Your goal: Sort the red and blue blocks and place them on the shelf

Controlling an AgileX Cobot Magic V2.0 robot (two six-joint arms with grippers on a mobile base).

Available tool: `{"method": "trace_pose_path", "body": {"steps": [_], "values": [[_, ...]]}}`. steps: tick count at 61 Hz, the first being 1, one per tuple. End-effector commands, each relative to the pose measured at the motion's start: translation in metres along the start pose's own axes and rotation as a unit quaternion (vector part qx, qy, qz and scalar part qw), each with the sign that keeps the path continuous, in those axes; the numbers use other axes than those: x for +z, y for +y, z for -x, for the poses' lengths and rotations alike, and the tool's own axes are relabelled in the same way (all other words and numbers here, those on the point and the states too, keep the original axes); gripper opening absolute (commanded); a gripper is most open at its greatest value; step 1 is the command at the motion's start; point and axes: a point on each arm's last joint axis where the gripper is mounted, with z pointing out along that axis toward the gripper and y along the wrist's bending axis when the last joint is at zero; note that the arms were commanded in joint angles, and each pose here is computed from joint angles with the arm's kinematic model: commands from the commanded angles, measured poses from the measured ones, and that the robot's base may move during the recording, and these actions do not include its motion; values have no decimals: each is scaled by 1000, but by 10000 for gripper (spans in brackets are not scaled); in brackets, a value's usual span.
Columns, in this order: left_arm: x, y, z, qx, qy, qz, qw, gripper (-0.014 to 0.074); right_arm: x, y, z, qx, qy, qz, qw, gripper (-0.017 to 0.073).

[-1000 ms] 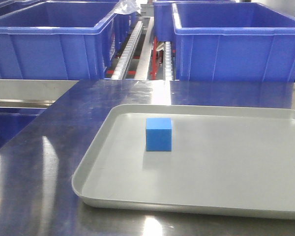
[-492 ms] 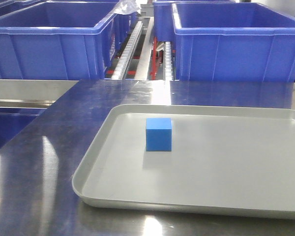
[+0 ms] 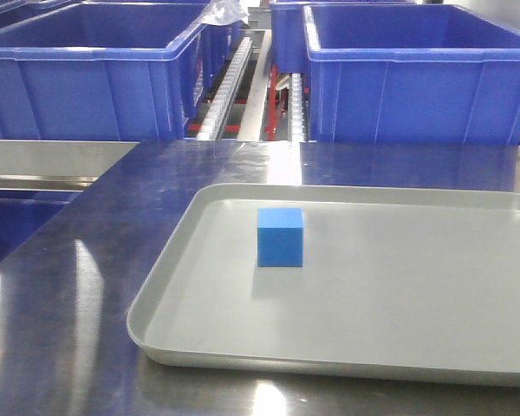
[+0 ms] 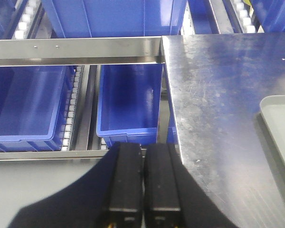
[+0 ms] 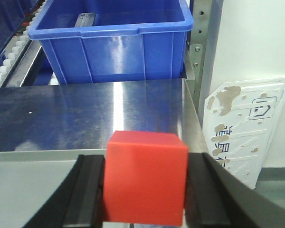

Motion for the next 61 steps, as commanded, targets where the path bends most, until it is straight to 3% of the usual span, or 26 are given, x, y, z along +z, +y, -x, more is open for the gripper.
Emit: {"method": "trace_pose_path", "body": {"steps": [1,44,61], "values": [[-4,-3,17,-2,-53,-12,998,135,-3,2,18,-8,-62,6,998,49],[-1,-4,16,-7,-39,-15,999,136,-3,2,18,-8,-62,6,998,49],[31,-5,11,-1,31,-8,999,136,-3,2,18,-8,-62,6,998,49]]}}
